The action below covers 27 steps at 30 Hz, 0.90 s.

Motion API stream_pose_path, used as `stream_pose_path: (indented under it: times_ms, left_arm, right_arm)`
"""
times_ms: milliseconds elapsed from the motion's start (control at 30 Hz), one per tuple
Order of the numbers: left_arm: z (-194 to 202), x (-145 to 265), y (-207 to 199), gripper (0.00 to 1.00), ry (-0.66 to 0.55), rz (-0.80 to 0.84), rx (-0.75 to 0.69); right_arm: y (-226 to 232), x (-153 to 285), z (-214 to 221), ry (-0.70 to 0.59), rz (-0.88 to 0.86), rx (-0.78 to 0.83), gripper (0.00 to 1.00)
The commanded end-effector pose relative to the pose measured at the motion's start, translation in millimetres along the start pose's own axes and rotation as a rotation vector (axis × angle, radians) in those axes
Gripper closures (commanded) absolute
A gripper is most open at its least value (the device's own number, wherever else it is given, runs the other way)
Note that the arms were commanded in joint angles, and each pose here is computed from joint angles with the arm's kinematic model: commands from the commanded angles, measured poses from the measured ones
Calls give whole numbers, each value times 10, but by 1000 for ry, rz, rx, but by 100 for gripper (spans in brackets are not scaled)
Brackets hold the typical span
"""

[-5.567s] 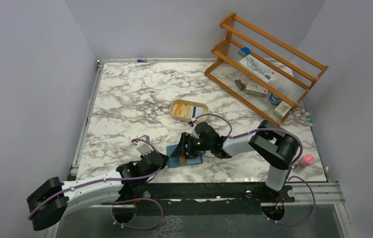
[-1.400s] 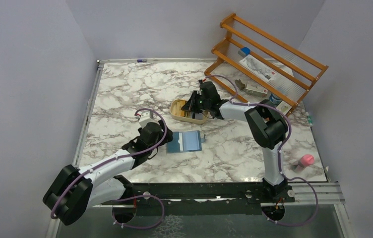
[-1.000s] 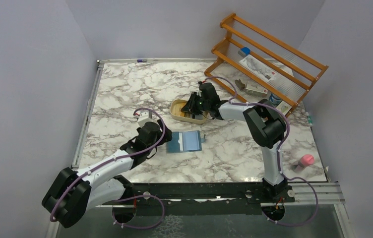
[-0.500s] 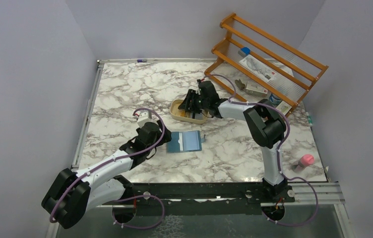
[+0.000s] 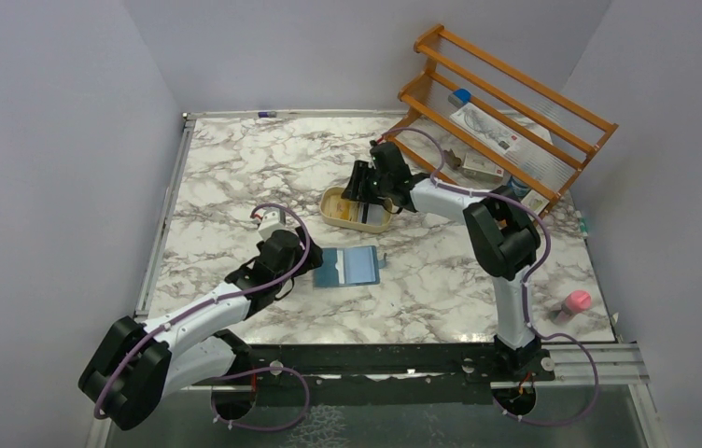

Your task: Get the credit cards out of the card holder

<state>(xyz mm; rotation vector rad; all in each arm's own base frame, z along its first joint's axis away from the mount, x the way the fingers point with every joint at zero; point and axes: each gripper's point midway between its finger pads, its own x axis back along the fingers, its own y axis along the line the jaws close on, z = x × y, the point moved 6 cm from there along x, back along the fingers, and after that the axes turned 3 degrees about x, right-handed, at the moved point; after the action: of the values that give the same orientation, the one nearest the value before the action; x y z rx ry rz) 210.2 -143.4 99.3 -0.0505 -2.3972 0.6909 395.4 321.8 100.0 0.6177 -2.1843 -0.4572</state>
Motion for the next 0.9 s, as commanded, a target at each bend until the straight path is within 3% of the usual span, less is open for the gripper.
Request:
stream_pose_path:
  times_ms: [0,867]
  left_arm:
    - [16,-17,-5,24,10,12,-2]
    - [23,-39,-11,24,19,7,-11]
  right_arm:
    - [-21,152,-91,-6,86,47,45]
    - [-68,-127,187,84,90,43,45]
